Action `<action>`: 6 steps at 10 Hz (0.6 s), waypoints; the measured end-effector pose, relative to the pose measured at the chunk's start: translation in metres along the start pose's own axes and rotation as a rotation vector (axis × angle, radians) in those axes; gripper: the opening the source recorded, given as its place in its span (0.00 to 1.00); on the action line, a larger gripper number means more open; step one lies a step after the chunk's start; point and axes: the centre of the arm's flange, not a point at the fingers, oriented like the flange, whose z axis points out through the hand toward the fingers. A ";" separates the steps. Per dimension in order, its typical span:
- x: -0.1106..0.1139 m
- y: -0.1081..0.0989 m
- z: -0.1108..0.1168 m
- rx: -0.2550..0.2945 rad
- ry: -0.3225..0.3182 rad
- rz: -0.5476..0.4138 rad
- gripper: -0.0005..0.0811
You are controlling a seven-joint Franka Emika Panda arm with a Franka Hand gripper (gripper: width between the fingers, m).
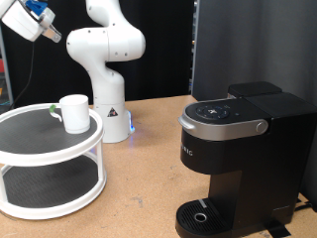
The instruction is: Make a cup of coffee with the keurig machine
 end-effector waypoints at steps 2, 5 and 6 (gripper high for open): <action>-0.005 0.000 -0.006 -0.002 0.005 0.004 0.01; -0.008 -0.001 -0.008 0.009 0.009 0.009 0.01; -0.010 0.000 -0.006 0.011 0.001 0.007 0.01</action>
